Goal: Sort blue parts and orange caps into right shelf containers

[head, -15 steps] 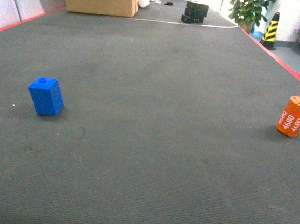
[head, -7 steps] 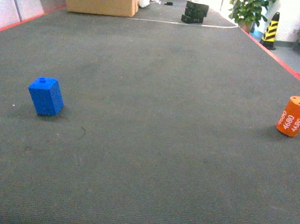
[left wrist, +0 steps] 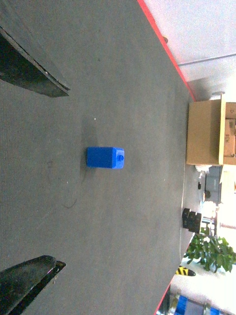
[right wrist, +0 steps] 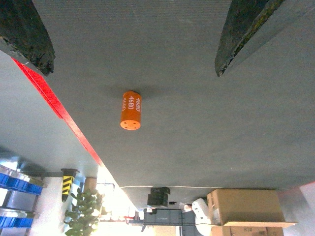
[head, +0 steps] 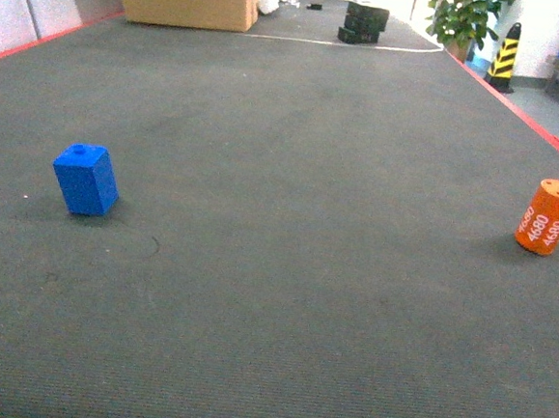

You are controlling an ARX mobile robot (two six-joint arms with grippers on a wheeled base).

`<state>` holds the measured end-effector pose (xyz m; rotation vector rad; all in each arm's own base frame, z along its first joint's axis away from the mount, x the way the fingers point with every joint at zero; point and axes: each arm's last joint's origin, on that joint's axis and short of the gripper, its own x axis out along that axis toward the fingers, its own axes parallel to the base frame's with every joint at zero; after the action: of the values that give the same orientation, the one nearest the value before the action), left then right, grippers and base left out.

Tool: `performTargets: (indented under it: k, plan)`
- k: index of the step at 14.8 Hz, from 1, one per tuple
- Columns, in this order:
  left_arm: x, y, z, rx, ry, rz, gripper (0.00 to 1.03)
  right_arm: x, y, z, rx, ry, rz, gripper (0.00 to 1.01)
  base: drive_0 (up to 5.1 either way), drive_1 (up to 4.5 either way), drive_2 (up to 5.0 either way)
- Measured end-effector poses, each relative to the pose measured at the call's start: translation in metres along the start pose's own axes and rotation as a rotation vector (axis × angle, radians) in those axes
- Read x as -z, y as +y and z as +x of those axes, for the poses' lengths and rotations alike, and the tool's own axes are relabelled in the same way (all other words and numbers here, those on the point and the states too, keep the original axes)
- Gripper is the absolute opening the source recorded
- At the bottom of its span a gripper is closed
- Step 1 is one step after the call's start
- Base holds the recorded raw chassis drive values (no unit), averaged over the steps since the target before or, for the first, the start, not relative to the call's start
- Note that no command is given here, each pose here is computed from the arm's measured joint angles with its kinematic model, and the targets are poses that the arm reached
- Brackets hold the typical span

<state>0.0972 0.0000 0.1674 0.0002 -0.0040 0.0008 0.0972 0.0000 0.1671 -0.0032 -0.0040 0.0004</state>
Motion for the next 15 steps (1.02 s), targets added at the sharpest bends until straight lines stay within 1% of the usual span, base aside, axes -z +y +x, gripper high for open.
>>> performTargets:
  k: [15]
  plan:
    - [0.0, 0.0, 0.0, 0.0, 0.0, 0.0, 0.98, 0.0, 0.0, 0.0, 0.0, 0.0, 0.0, 0.98, 0.0, 0.0, 0.0]
